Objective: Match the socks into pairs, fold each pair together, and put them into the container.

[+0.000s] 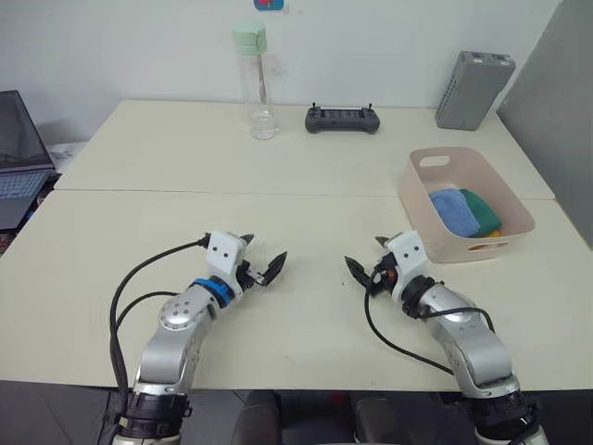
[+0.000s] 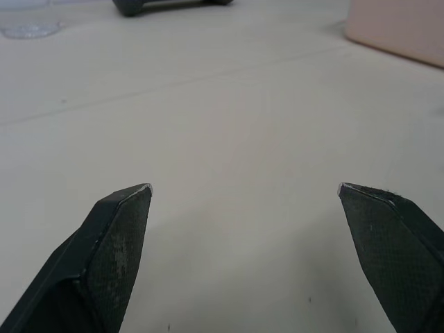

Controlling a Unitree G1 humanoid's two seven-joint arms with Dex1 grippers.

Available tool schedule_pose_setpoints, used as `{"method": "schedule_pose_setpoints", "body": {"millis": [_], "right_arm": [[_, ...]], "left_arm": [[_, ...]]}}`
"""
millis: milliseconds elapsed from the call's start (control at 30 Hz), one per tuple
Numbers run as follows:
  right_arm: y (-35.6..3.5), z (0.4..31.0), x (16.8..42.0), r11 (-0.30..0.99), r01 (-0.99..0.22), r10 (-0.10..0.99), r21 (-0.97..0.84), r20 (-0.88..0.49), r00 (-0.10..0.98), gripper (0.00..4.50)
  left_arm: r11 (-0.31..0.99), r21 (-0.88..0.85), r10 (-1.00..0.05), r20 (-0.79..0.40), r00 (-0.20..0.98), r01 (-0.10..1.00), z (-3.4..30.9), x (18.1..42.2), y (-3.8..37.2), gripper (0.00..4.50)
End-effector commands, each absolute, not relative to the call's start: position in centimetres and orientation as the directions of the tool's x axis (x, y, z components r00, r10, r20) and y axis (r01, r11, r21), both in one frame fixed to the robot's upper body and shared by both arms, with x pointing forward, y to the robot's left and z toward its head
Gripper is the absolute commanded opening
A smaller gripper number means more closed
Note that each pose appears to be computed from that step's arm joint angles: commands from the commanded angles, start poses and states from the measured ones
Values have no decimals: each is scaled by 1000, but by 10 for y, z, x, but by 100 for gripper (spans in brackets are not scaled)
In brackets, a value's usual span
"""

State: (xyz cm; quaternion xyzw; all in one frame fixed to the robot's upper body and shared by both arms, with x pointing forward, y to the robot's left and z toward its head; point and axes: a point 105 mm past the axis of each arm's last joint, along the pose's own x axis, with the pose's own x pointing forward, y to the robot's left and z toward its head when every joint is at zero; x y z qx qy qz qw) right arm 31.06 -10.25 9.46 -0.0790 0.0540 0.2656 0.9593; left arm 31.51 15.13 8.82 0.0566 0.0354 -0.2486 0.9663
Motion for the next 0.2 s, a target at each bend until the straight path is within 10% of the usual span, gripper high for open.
{"method": "schedule_pose_setpoints", "body": {"millis": [33, 200], "right_arm": [[-105, 106, 312, 864, -489, 481, -124, -87, 872, 444], [-100, 101, 307, 861, -496, 488, -110, -96, 868, 444]], "left_arm": [[873, 150, -462, -49, 886, 463, 101, 312, 152, 450], [851, 159, -491, -95, 866, 500, 90, 304, 150, 450]]}}
